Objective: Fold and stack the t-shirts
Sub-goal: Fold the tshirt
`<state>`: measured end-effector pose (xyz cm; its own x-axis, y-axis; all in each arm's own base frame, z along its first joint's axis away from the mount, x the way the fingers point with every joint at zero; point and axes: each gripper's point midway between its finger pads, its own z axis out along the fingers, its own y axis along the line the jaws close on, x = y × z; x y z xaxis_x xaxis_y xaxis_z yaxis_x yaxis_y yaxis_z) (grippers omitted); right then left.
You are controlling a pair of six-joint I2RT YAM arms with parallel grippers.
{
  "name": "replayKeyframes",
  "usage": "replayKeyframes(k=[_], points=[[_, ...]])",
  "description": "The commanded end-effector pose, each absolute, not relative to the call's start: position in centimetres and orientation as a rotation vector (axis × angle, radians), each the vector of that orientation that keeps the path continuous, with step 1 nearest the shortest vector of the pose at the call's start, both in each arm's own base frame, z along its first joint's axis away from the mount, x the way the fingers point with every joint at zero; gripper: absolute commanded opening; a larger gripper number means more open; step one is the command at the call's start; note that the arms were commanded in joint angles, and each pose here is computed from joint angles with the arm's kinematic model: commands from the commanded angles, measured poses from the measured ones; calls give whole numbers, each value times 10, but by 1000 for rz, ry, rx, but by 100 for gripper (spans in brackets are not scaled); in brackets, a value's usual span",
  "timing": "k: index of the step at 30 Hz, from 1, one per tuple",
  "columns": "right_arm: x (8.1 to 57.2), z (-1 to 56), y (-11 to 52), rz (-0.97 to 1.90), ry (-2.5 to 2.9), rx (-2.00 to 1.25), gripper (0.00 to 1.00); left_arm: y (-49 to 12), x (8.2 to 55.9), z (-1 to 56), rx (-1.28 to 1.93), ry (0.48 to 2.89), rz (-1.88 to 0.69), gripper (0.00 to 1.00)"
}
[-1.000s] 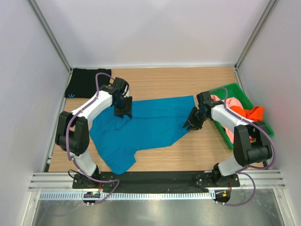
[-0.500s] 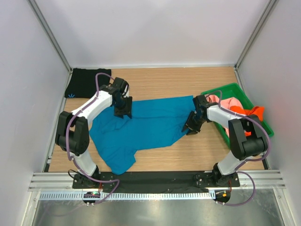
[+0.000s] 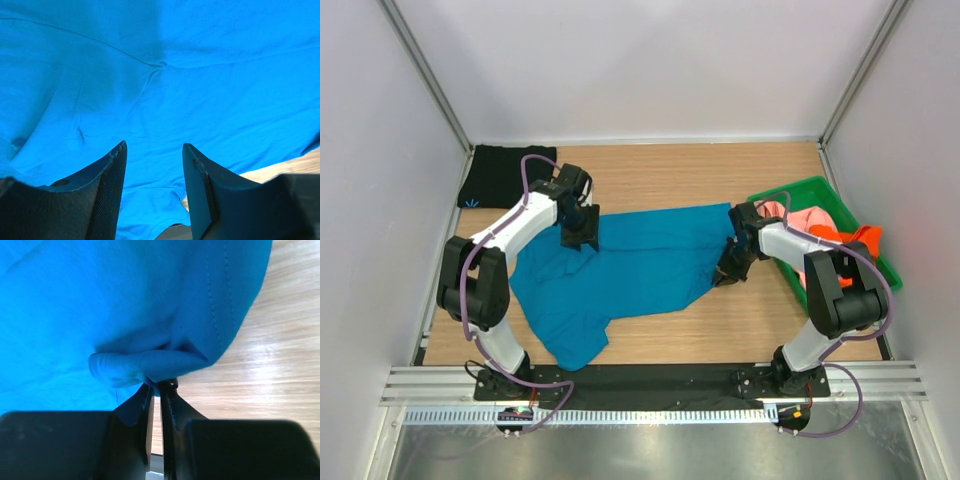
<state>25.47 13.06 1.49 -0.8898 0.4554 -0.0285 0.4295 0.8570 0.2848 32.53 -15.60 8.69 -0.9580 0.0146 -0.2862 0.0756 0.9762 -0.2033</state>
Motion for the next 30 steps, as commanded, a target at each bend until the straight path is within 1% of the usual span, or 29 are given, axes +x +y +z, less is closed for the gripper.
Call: replayKeyframes(k=[1, 2, 4, 7, 10, 11, 13, 14, 20, 30], points=[[263, 36, 128, 392, 2891, 654, 14, -155, 327, 104, 88, 2790, -339, 50], [263, 37, 128, 393, 2890, 654, 15, -156, 327, 104, 90, 2790, -340, 50], [262, 38, 127, 392, 2891, 654, 19, -156, 327, 103, 87, 2791, -346, 50], [259, 38, 127, 388, 2897, 654, 20, -157, 327, 103, 88, 2790, -351, 50], [258, 37, 126, 383, 2901, 653, 15, -156, 326, 104, 87, 2789, -349, 50], [258, 39, 126, 385, 2898, 650, 9, -156, 326, 104, 87, 2789, -347, 50], [256, 40, 124, 368, 2901, 648, 7, -154, 326, 105, 78, 2787, -343, 50], [256, 42, 123, 365, 2899, 639, 2, -154, 326, 105, 75, 2788, -349, 50], [246, 49, 112, 272, 2947, 589, 1, -150, 318, 108, -30, 2787, -403, 50], [211, 50, 79, 55, 3040, 412, 1, -127, 276, 115, -376, 2713, -439, 50]])
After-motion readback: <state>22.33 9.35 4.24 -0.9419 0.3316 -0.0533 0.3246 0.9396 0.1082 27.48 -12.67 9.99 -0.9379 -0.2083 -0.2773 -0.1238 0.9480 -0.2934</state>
